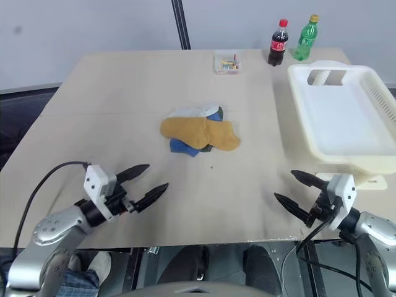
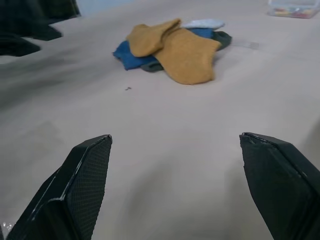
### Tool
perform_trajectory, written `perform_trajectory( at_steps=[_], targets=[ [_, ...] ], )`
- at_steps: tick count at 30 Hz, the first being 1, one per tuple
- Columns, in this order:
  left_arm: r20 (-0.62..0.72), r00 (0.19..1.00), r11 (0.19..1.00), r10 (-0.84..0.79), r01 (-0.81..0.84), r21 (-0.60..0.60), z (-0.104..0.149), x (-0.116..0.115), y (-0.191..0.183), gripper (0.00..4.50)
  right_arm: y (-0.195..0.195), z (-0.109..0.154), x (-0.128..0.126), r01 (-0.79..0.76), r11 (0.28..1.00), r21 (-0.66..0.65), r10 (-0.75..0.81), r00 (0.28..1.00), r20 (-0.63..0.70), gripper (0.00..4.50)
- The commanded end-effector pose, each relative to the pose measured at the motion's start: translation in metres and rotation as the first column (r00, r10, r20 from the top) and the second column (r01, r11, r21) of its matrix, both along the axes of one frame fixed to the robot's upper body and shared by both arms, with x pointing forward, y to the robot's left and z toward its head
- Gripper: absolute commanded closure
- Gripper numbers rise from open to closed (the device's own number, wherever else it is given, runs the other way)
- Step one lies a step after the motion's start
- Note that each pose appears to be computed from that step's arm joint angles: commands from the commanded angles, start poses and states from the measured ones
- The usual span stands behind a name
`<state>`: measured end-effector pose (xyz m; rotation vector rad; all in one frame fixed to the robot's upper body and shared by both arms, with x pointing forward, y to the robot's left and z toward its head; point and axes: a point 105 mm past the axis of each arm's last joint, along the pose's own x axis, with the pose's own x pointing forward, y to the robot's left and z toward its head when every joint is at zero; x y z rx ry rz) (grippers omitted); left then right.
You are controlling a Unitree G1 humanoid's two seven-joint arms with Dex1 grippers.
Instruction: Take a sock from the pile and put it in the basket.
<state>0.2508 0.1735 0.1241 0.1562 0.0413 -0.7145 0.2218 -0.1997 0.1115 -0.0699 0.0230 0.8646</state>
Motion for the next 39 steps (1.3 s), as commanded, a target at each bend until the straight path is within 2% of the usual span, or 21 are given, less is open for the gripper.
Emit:
perform_trajectory(
  at_steps=[1, 3, 6, 8, 12, 20, 21, 23, 28, 29, 30, 31, 39],
  targets=[
    [0.061, 0.998, 0.996, -0.017, 0.011, 0.093, -0.004, 0.018, -0.018, 0.0, 0.001, 0.008, 0.002, -0.001, 1.0, -0.006, 0.002, 0.999, 0.048, 0.23],
    [0.074, 0.996, 0.991, -0.046, 0.036, 0.128, -0.011, 0.028, -0.033, 0.0, 0.001, 0.008, 0.004, -0.001, 1.0, -0.011, 0.002, 0.999, 0.053, 0.23],
    [0.097, 0.992, 0.991, -0.082, 0.071, 0.11, -0.017, 0.047, -0.065, 0.0, 0.0, 0.011, 0.009, 0.009, 1.0, -0.02, -0.008, 0.997, 0.071, 0.23],
    [0.118, 0.989, 0.988, -0.086, 0.069, 0.14, -0.02, 0.053, -0.072, 0.0, 0.0, 0.011, 0.01, 0.013, 1.0, -0.023, -0.012, 0.997, 0.076, 0.23],
    [0.172, 0.981, 0.991, -0.091, 0.072, 0.11, -0.016, 0.068, -0.094, 0.0, -0.001, 0.013, 0.009, 0.031, 0.999, -0.029, -0.029, 0.996, 0.083, 0.23],
    [0.224, 0.973, 0.989, -0.056, 0.023, 0.148, -0.019, 0.085, -0.101, 0.0, -0.004, 0.012, 0.005, 0.055, 0.998, -0.043, -0.051, 0.995, 0.084, 0.23],
    [0.226, 0.973, 0.99, -0.041, 0.009, 0.143, -0.019, 0.088, -0.1, 0.41, -0.005, 0.012, 0.005, 0.059, 0.997, -0.044, -0.055, 0.995, 0.083, 0.0],
    [0.235, 0.972, 0.99, -0.019, -0.015, 0.141, -0.018, 0.093, -0.098, 0.77, -0.005, 0.011, 0.005, 0.064, 0.997, -0.046, -0.06, 0.995, 0.081, 0.0],
    [0.256, 0.967, 0.99, 0.006, -0.042, 0.134, -0.014, 0.096, -0.094, 3.04, -0.005, 0.009, 0.005, 0.069, 0.997, -0.046, -0.065, 0.995, 0.078, 0.0],
    [0.257, 0.966, 0.991, 0.008, -0.043, 0.128, -0.013, 0.096, -0.094, 3.68, -0.005, 0.009, 0.005, 0.07, 0.996, -0.046, -0.066, 0.995, 0.077, 0.0],
    [0.259, 0.966, 0.991, 0.007, -0.041, 0.126, -0.013, 0.095, -0.094, 3.9, -0.005, 0.007, 0.005, 0.072, 0.996, -0.045, -0.068, 0.995, 0.075, 0.0],
    [0.26, 0.966, 0.991, 0.007, -0.04, 0.124, -0.013, 0.094, -0.095, 4.38, -0.005, 0.006, 0.005, 0.074, 0.996, -0.044, -0.07, 0.995, 0.073, 0.0],
    [0.267, 0.964, 0.995, 0.001, -0.027, 0.093, -0.008, 0.087, -0.098, 4.38, -0.005, 0.006, 0.007, 0.079, 0.996, -0.045, -0.076, 0.994, 0.076, 0.0]
  ],
)
